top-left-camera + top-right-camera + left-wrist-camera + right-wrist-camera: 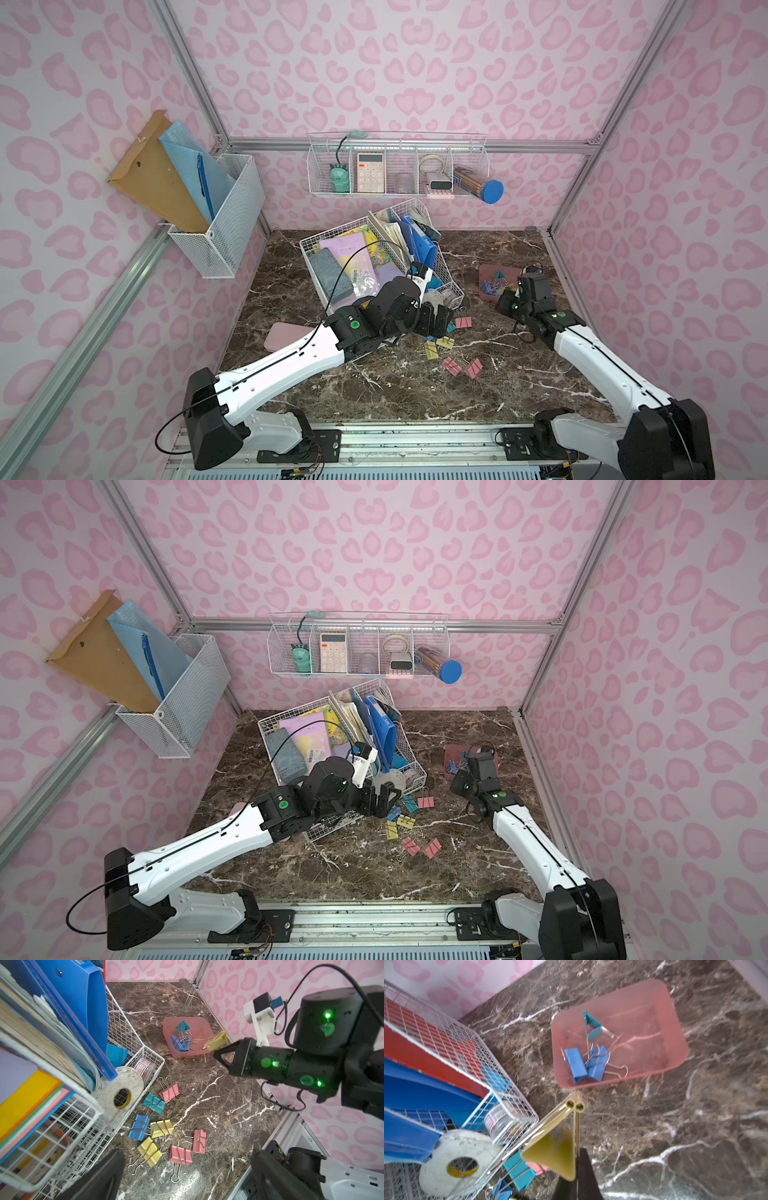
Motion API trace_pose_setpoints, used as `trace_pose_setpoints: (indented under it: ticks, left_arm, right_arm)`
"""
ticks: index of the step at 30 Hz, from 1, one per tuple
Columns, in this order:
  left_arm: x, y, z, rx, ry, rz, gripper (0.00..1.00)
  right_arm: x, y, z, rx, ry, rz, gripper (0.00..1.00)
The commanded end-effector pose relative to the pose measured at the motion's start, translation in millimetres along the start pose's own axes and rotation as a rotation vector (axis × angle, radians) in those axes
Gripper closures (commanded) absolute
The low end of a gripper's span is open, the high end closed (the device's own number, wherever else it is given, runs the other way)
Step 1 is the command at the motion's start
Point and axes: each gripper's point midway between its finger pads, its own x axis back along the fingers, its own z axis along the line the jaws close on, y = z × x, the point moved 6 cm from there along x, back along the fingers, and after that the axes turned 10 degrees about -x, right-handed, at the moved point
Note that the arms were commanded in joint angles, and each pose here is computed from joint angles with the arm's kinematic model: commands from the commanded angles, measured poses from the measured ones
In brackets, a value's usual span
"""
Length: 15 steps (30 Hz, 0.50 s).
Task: Put the binder clips in the storage box
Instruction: Place the binder clip in the storage box.
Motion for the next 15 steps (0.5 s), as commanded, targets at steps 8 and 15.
trace_pose_setpoints:
  ticks: [8, 15]
  left_arm:
    - [2.5, 5.0, -3.3, -0.055, -0.023, -0.025, 0.0]
    - [3.8, -1.5, 3.0, -0.052, 0.018, -0.006, 0.0]
  right_arm:
    - [-75.8, 46.6, -2.5, 0.13, -0.027, 0.134, 1.0]
    - [-122.8, 65.1, -1.1, 0.157, -0.059, 0.193, 1.0]
